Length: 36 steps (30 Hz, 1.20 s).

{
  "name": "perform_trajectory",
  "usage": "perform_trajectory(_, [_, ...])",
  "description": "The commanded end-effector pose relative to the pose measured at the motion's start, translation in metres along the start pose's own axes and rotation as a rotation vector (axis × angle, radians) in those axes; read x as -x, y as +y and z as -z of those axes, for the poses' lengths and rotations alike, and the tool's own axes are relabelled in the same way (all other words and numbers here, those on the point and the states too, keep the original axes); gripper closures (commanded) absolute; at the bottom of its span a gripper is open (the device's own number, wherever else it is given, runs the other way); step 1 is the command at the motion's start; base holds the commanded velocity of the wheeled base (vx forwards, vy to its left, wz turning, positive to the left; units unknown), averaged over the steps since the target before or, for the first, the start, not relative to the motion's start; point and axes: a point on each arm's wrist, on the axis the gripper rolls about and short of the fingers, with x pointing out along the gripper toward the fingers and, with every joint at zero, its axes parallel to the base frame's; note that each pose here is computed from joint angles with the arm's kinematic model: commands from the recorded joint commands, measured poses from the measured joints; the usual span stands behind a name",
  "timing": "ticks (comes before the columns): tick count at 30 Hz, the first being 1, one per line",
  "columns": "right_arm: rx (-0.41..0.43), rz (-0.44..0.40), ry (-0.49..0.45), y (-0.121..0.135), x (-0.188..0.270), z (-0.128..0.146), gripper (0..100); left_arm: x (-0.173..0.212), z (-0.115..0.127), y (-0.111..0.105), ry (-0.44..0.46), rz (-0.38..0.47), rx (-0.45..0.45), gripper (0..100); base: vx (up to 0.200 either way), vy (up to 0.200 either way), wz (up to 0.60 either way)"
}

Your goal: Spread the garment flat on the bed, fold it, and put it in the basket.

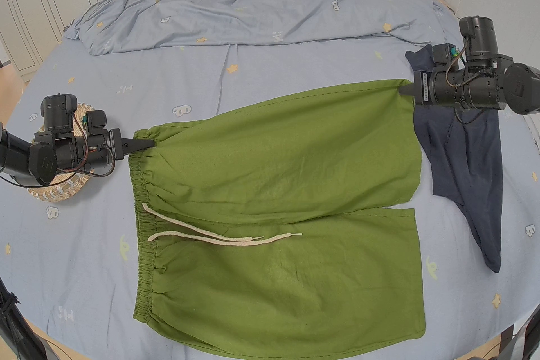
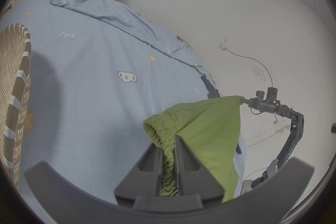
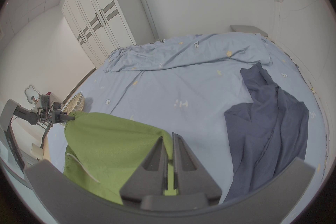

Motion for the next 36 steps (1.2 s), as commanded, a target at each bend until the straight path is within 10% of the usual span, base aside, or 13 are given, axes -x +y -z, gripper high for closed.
perform_trajectory(1, [0.009, 0.039, 0.001, -0.005, -0.036, -0.003, 100, -0.008, 0.005, 0.013, 0.013, -0.014, 0.017, 100, 0.000, 0.000, 0.00])
perform_trajectory(36, [0.031, 0.109, 0.049, -0.012, -0.118, 0.011, 100, -0.033, -0.003, 0.044, -0.031, -0.119, -0.002, 100, 0.000, 0.000, 0.00])
